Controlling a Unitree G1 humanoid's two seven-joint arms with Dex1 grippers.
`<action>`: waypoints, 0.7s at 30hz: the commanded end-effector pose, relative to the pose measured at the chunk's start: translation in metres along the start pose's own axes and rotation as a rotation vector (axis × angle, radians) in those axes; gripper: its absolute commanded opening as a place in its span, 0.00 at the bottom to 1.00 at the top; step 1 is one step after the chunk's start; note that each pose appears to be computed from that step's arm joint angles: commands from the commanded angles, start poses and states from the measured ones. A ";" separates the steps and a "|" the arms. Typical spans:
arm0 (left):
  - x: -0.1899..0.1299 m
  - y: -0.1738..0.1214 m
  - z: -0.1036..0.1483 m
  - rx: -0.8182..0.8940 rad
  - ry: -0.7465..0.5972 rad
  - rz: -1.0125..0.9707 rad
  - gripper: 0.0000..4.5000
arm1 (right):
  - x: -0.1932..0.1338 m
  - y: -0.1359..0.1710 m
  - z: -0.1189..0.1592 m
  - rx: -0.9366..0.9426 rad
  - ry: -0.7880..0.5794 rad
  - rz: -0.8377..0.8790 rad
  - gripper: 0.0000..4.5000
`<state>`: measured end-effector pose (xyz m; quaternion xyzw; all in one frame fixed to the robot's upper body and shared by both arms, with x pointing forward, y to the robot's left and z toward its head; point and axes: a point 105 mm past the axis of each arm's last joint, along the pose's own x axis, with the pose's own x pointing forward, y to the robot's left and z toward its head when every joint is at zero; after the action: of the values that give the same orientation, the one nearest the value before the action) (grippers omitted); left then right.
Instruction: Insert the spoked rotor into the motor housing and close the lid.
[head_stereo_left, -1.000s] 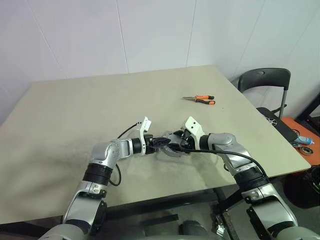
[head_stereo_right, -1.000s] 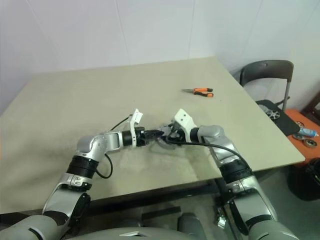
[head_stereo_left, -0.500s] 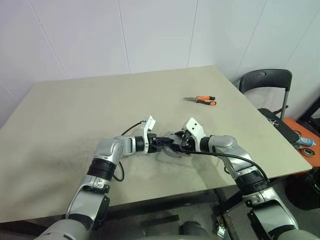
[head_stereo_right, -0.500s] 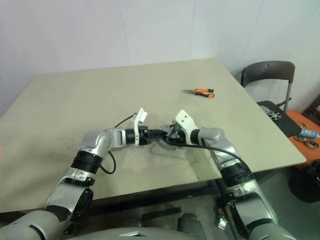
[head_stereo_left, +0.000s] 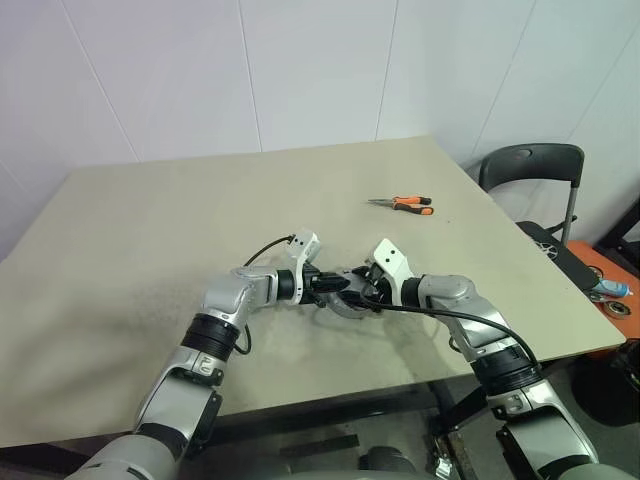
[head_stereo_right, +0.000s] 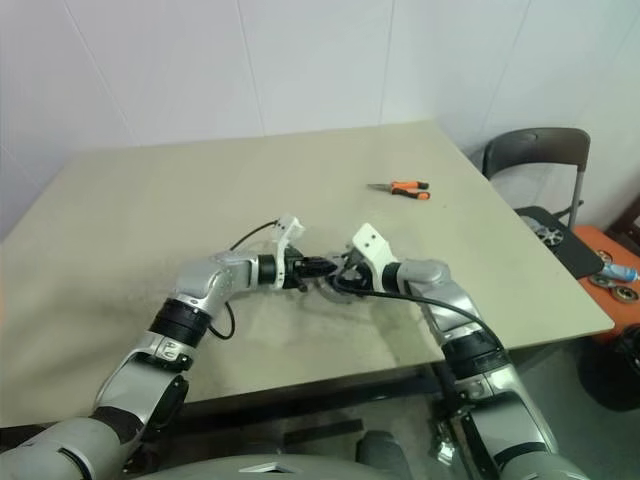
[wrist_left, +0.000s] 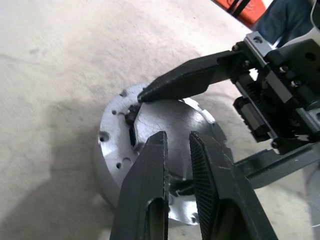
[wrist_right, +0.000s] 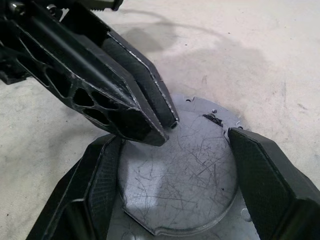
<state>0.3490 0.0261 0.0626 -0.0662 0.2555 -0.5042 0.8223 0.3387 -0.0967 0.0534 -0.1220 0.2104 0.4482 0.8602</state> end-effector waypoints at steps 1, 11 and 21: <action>0.003 0.012 -0.029 0.007 0.106 0.077 0.18 | 0.002 0.023 -0.074 0.154 0.243 0.060 0.67; 0.004 0.010 -0.039 0.018 0.141 0.055 0.18 | -0.001 0.027 -0.076 0.159 0.247 0.065 0.67; 0.001 0.004 -0.047 0.037 0.176 0.028 0.17 | -0.002 0.043 -0.061 0.248 0.186 0.166 0.99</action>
<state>0.3466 0.0271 0.0585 -0.0147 0.2400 -0.5141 0.8234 0.3238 -0.0968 0.0508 -0.0903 0.2295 0.4568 0.8547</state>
